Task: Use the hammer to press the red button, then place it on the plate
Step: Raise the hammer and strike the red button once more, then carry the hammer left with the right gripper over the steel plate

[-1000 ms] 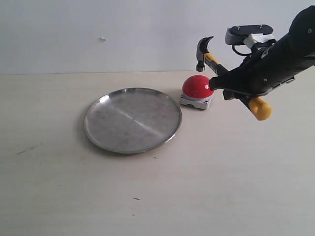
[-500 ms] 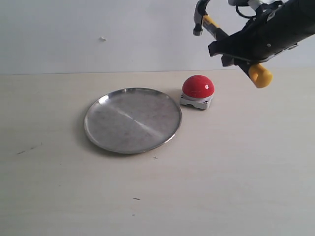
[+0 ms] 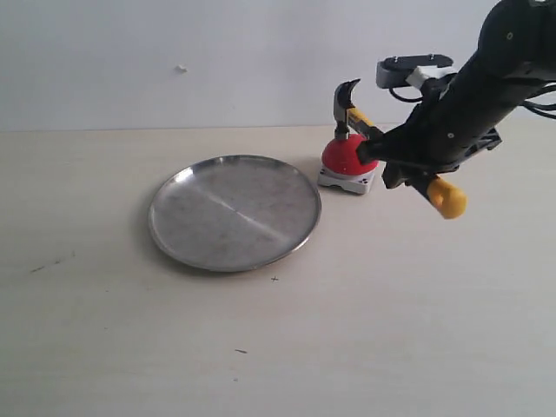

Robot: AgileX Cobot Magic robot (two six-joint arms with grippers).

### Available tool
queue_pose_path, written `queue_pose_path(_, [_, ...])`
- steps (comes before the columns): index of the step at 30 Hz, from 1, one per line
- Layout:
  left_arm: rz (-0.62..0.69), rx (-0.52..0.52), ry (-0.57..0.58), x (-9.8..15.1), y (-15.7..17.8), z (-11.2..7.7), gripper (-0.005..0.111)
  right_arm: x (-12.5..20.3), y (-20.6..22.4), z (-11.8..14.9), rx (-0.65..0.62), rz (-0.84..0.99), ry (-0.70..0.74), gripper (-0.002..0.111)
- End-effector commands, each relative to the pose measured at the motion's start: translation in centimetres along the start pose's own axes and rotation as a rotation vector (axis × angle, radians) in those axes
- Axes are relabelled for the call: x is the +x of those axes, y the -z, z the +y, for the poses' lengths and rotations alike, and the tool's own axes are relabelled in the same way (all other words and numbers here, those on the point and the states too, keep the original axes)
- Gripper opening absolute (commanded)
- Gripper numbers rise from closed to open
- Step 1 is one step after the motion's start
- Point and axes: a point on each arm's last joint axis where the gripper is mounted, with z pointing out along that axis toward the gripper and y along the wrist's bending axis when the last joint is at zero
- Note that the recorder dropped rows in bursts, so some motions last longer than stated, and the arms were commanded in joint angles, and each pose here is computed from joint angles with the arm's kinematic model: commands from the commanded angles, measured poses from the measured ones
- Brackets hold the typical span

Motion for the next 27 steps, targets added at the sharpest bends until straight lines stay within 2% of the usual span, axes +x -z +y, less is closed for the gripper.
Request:
queue_pose_path(1, [0.005, 0.006, -0.003, 0.0, 0.0, 0.0, 0.000, -1.9, 4.3, 0.9, -0.060, -0.218, -0.018, 0.000])
queue_pose_path(2, [0.005, 0.006, -0.003, 0.0, 0.0, 0.0, 0.000, -2.0, 5.0, 1.2, -0.078, -0.243, -0.022, 0.000])
queue_pose_path(6, [0.005, 0.006, -0.003, 0.0, 0.0, 0.0, 0.000, -2.1, 6.8, 4.7, -0.318, -0.429, -0.096, 0.000])
queue_pose_path(8, [0.004, 0.004, -0.003, 0.0, 0.0, 0.0, 0.000, -1.3, 5.5, 7.2, -0.328, -0.519, -0.137, 0.000])
queue_pose_path(10, [0.004, 0.004, -0.003, 0.0, 0.0, 0.0, 0.000, -0.5, 4.4, 9.7, -0.279, -0.572, -0.152, 0.000])
queue_pose_path(13, [0.004, 0.004, -0.003, 0.0, 0.0, 0.0, 0.000, 0.1, 3.5, 11.6, -0.266, -0.563, -0.159, 0.000])
queue_pose_path(21, [0.004, 0.004, -0.003, 0.0, 0.0, 0.0, 0.000, 1.4, 2.0, 14.5, -0.219, -0.544, -0.168, 0.000])
queue_pose_path(27, [0.004, 0.004, -0.003, 0.0, 0.0, 0.0, 0.000, 1.5, 1.6, 14.3, -0.431, -0.421, -0.142, 0.000])
